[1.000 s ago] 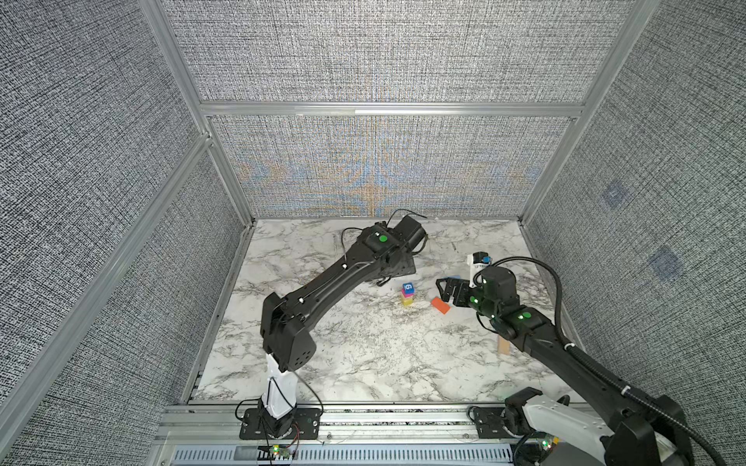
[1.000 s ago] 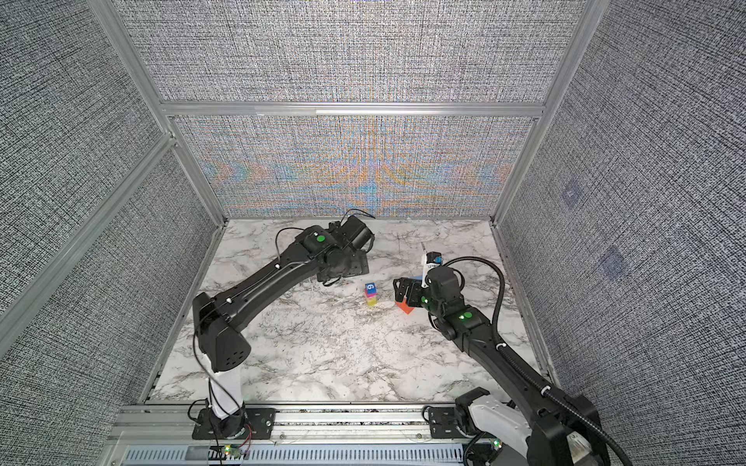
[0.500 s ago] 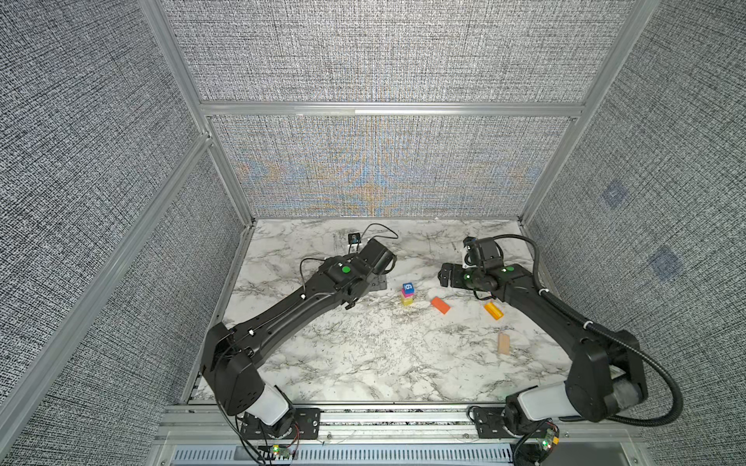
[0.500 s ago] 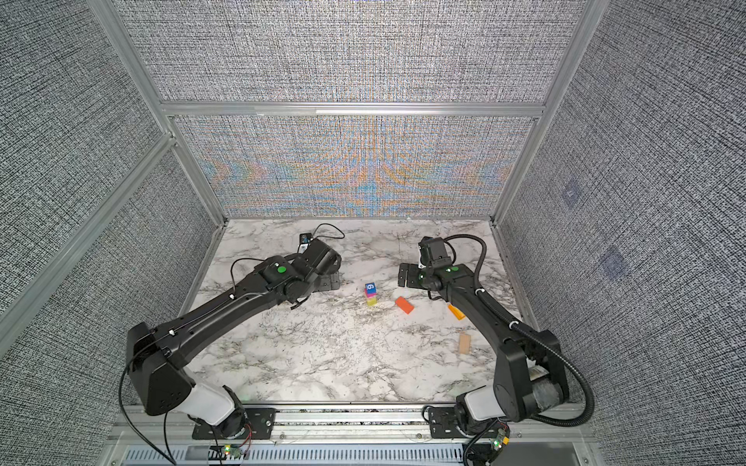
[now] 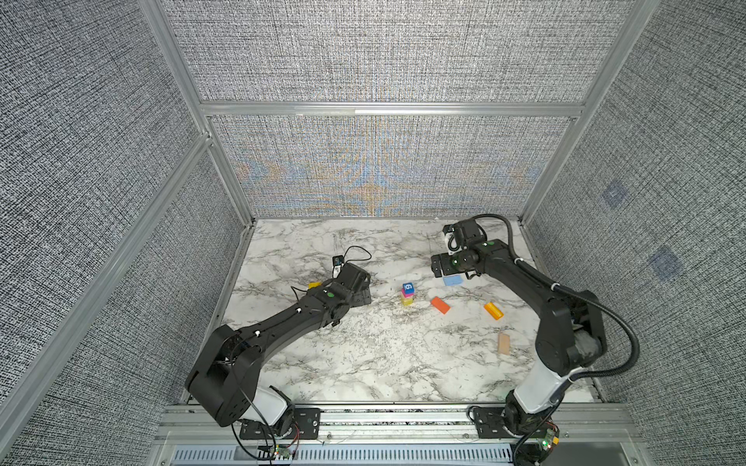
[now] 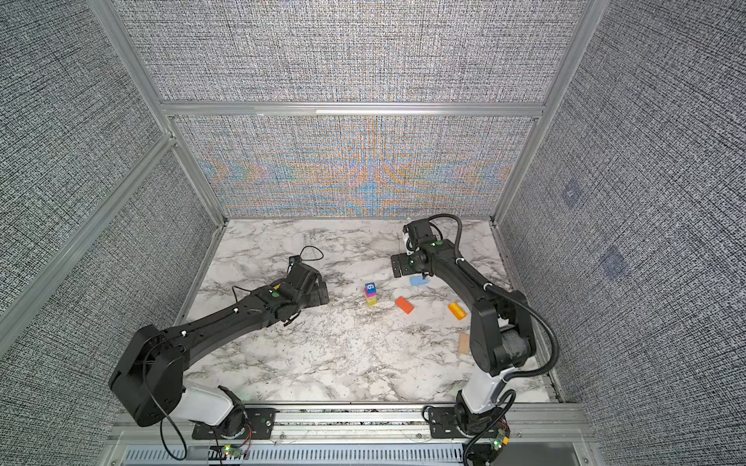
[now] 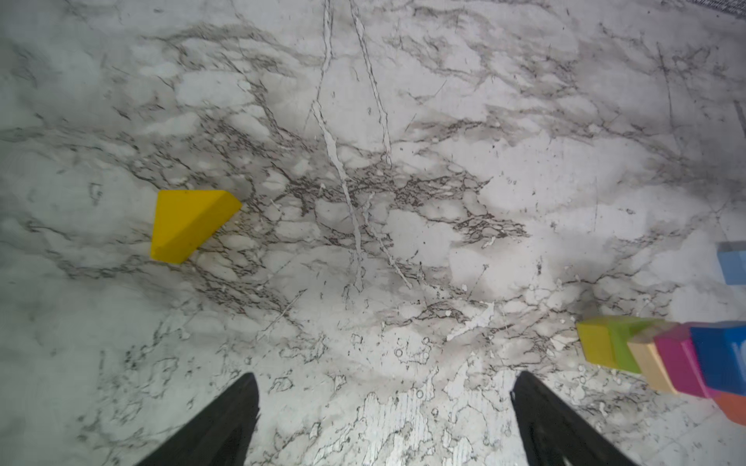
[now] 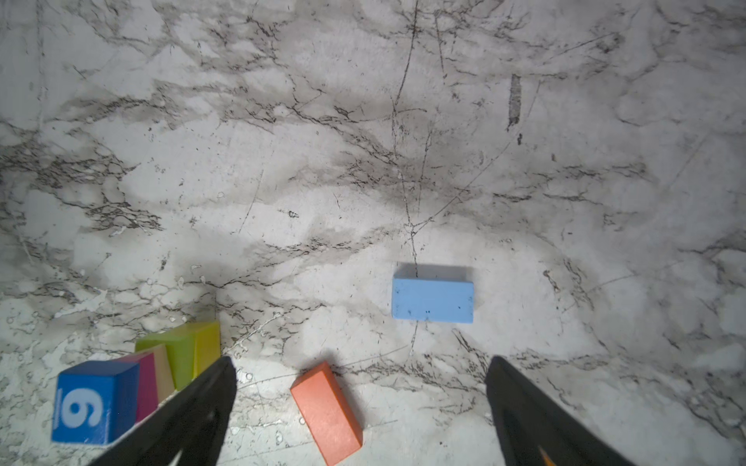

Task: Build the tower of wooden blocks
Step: 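Move the right gripper over the light-blue block while the left arm draws back, then lower the right gripper and close it on the light-blue block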

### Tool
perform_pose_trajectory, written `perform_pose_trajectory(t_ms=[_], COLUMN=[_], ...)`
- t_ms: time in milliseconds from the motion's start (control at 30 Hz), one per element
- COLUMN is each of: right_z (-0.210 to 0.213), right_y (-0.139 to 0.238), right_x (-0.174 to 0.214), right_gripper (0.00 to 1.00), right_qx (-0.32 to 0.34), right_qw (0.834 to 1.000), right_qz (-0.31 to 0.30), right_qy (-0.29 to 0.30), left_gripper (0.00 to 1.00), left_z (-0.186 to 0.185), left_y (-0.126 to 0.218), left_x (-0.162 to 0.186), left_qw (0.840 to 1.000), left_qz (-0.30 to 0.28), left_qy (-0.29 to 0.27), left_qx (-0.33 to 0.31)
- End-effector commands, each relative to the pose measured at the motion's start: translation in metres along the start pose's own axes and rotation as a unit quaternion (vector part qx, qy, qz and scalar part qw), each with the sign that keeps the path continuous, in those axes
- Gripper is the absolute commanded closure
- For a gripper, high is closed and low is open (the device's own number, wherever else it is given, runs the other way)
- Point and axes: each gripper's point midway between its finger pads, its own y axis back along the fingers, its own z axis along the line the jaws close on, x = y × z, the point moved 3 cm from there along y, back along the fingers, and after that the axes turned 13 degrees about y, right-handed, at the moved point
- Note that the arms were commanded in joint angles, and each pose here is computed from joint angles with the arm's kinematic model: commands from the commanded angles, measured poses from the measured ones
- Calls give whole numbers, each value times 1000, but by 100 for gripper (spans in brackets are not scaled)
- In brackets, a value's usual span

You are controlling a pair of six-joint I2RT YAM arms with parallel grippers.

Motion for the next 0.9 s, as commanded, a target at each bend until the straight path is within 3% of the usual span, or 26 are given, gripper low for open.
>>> perform_pose_trajectory(t_ms=[0,333,600,867], right_z=[-2,3,-14,-32], right_y=[-11,-50,-67,-75], right_x=[13,32,43,51], right_gripper=[2,1,1,5], right_qx=[-6,-62,-39,-36], right_qw=[998,990,985,986], right_qz=[56,117,158,161], right_qy=[39,57,56,37], left_gripper=[1,1,1,1], left_z=[-12,0,-2,-3], left_y=[-5,-15,-36,-41], left_x=[-10,-6,9,11], left_qw=[998,997,999,999], left_qz=[-37,-56,-22,-18], left_qy=[15,13,8,9], left_qx=[41,47,40,40])
